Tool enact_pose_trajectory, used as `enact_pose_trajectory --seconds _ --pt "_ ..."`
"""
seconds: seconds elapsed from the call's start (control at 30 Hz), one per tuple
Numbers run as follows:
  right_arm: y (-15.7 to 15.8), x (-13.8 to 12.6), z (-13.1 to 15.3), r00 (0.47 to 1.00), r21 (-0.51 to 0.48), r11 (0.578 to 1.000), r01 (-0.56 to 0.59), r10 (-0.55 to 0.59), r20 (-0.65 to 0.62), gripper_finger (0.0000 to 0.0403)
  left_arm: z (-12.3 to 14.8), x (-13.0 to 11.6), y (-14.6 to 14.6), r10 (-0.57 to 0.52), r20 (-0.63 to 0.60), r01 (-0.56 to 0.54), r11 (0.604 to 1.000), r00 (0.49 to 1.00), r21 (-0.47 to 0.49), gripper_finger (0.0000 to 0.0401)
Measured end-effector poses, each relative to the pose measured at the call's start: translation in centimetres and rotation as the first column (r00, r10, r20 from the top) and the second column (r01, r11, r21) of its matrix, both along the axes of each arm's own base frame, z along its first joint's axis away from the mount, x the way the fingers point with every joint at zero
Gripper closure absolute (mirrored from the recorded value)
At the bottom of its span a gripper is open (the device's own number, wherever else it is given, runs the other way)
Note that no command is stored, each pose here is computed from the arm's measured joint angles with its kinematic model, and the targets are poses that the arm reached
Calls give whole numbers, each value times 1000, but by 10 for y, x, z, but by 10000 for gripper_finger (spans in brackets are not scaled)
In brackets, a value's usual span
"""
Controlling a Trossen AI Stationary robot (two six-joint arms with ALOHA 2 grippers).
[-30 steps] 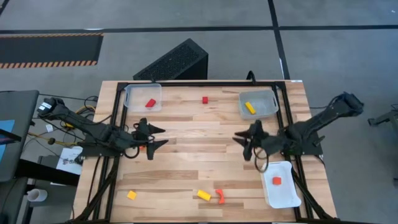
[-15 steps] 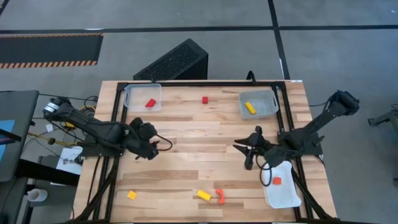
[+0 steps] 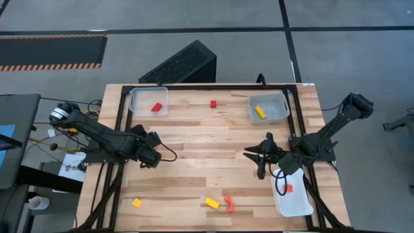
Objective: Sort & place blocks by color
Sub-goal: Put the top orange block into the white bin
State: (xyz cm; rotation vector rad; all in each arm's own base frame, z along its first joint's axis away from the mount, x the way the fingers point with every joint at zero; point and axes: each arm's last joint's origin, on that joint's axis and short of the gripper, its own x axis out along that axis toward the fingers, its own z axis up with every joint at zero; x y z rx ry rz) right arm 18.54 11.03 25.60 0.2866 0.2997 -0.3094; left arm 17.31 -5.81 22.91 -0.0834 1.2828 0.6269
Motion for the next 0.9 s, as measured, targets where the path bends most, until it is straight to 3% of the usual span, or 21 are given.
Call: enact_pose_trajectory --seconds 0.3,0.4,0.57,0.73,0.9 --pt "0 0 0 1000 -1 1000 -2 2 -3 285 -8 -8 12 -20 -75 22 999 997 26 155" --pt "3 -1 1 1000 14 1000 -16 16 15 285 -13 -15 23 -6 -50 7 1000 999 12 148" --pt "8 -3 2 999 18 999 -40 39 22 285 -20 -28 41 14 92 1 987 996 -159 133" --pt "7 -3 2 999 18 999 -37 37 22 285 -30 -50 56 113 128 -77 962 985 -262 113" --pt "7 -3 2 999 17 999 -36 35 22 285 -40 -52 58 145 155 -87 939 977 -333 74"
